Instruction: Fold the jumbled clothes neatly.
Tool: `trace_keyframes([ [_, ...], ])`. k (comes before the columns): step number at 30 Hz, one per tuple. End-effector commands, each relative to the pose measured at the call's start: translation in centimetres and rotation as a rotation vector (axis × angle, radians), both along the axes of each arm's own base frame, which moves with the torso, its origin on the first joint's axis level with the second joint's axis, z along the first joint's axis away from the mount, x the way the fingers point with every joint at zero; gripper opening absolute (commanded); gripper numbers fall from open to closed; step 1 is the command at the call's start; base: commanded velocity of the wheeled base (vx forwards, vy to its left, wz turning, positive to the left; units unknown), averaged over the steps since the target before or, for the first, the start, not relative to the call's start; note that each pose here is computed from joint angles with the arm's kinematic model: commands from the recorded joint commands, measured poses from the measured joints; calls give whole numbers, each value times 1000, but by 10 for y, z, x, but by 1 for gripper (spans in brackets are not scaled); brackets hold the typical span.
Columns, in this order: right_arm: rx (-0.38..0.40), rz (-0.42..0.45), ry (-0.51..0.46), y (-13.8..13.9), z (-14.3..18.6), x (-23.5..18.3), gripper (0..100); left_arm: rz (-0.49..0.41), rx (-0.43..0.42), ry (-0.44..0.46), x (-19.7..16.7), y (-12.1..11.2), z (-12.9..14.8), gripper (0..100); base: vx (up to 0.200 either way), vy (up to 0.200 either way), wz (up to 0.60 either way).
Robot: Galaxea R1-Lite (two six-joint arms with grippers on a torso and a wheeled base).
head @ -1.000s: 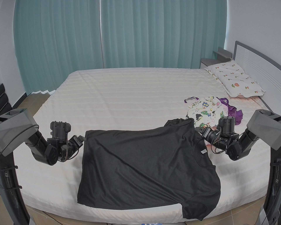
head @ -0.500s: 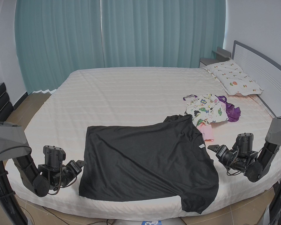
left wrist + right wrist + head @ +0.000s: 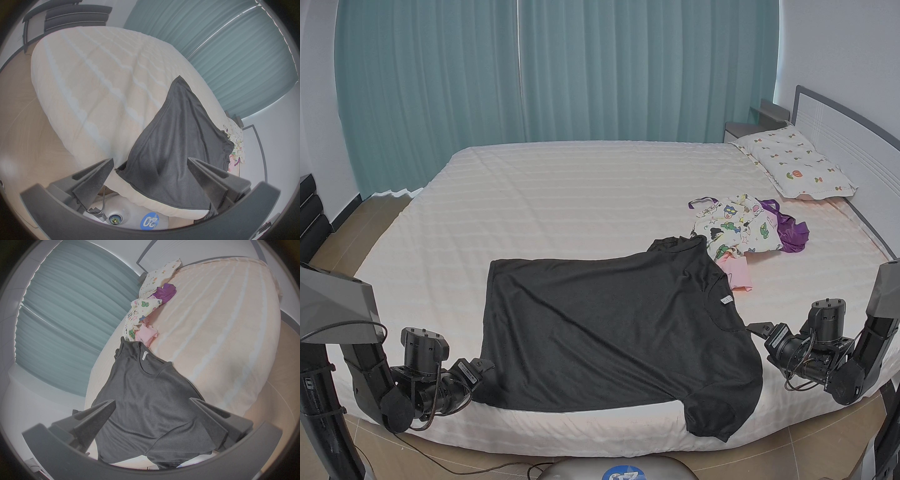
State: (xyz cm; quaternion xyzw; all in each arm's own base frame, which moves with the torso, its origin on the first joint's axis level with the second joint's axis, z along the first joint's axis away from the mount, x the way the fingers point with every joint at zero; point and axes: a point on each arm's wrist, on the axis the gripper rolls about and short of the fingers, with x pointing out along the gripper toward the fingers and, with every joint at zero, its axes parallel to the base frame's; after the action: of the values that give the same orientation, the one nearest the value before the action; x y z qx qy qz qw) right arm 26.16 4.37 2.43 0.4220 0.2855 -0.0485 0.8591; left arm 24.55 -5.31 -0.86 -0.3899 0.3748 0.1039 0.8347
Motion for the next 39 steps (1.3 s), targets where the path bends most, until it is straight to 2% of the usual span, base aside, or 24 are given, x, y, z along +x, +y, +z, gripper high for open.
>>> trace_keyframes([
  [1,1,1,17,1,-4,0,100,-11,21,60,-5,-4,-14,100,0,0,0],
  [12,3,2,11,1,-2,-1,100,-6,55,58,-3,-10,-20,100,0,0,0],
  [13,3,4,11,2,-2,-1,100,-12,61,56,-3,-12,-21,0,0,0,0],
  [19,2,8,19,3,-4,-1,100,10,128,57,-6,-18,-32,0,0,0,0],
  [28,-13,14,36,2,-7,-6,100,27,145,48,-17,-11,-29,0,0,0,0],
  [39,-143,107,112,-6,-26,-12,100,40,195,39,-23,4,-21,0,0,0,0],
])
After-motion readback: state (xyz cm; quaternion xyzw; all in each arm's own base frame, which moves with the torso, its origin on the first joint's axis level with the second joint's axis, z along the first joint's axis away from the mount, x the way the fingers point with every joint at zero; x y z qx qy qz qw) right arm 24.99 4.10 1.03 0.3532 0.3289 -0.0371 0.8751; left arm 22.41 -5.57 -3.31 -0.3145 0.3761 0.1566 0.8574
